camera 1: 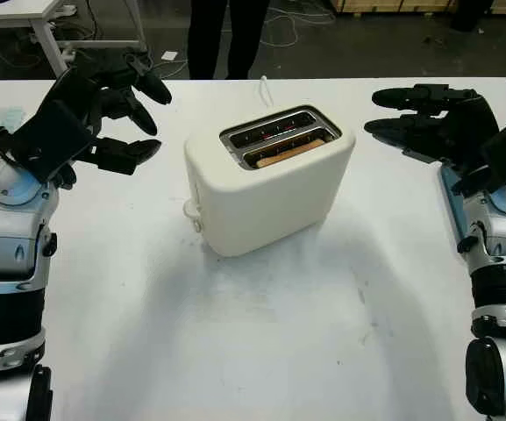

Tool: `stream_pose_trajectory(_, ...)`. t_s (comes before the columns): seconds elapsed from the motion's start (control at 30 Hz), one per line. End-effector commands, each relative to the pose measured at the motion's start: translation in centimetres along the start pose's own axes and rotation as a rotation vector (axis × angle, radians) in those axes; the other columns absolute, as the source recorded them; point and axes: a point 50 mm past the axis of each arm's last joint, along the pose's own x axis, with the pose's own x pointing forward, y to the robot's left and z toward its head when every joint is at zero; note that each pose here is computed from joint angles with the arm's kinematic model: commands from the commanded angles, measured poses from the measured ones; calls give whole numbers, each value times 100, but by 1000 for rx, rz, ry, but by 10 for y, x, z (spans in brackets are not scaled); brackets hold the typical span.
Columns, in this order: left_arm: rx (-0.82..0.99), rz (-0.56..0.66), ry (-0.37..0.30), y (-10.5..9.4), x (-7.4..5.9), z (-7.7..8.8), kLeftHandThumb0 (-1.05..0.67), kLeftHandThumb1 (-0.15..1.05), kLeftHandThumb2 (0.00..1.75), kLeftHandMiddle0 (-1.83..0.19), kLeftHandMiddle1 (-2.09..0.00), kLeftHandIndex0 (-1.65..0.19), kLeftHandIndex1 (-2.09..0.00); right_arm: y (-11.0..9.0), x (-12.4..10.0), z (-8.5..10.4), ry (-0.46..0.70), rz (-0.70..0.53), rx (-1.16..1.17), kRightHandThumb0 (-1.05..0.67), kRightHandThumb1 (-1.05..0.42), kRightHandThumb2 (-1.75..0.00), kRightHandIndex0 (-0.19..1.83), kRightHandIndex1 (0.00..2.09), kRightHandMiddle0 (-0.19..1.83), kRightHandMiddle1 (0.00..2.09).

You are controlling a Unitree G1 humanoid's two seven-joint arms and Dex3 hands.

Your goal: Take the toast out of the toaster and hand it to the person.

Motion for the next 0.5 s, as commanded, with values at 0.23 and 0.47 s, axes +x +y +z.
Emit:
stream_pose_trajectory(0.23, 4, -13, -29, 0, 1, -2, 46, 49, 71, -56, -146, -50, -129, -2, 2, 0, -26, -2, 7, -30, -75, 0, 112, 1, 102, 1)
stream_pose_trajectory(0.47, -3, -1, -16, 0, 1, -4, 44, 46, 73, -58, -146, -51, -128, 0, 4, -1, -30, -3, 9, -26, -74, 0, 116, 2, 105, 2)
